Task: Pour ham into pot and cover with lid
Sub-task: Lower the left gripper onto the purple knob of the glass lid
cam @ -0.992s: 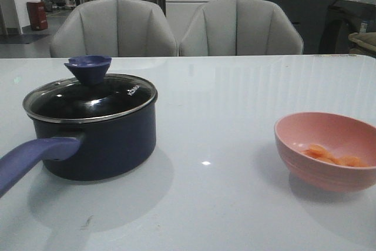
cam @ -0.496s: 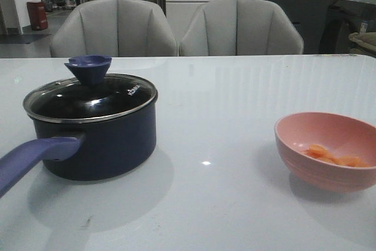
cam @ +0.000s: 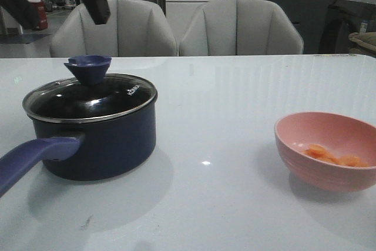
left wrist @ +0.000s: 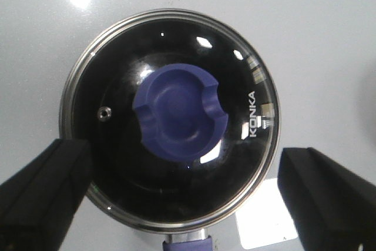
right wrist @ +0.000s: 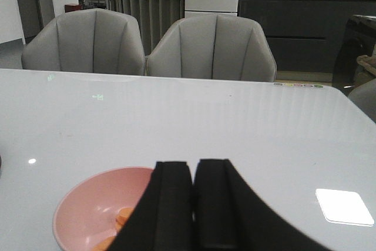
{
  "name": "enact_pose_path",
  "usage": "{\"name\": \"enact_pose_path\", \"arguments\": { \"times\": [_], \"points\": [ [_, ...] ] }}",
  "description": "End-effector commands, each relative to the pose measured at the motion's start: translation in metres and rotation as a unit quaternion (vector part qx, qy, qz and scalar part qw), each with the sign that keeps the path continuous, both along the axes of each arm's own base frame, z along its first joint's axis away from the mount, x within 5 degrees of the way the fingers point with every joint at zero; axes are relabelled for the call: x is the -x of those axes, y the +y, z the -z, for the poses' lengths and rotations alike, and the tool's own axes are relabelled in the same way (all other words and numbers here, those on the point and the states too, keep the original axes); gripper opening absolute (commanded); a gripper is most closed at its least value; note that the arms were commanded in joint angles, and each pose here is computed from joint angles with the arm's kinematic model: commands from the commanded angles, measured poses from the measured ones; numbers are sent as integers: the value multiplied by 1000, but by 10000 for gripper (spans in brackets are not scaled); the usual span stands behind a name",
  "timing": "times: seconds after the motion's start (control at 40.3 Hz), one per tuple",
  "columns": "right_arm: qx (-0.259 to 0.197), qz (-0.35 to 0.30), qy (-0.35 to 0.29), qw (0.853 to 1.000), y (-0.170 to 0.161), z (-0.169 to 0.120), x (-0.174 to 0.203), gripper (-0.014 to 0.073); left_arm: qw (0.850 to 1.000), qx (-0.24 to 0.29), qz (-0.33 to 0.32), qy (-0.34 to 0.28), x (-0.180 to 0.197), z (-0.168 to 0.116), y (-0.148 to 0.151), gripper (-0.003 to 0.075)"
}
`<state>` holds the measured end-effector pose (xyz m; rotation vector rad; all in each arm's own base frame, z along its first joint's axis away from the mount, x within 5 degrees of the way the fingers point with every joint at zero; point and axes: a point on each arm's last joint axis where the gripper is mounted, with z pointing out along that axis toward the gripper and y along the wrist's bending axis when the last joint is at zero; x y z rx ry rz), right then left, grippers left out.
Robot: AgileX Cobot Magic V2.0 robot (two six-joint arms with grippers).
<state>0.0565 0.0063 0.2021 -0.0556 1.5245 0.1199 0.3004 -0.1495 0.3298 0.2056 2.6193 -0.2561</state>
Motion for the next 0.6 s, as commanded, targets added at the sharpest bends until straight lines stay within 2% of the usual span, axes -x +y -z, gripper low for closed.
{"name": "enact_pose_path", "arguments": {
  "times": [0.0, 0.198, 0.57],
  "points": [
    [0, 0, -47, 999, 0, -6, 2, 139, 999, 17, -12, -36, -8, -22, -10, 691],
    [0, 0, -47, 999, 0, -6, 2, 139, 1000, -7, -23, 17, -27, -14, -19, 691],
    [0, 0, -47, 999, 0, -6, 2, 139, 994, -36, -59, 81, -50, 10, -23, 691]
  ]
}}
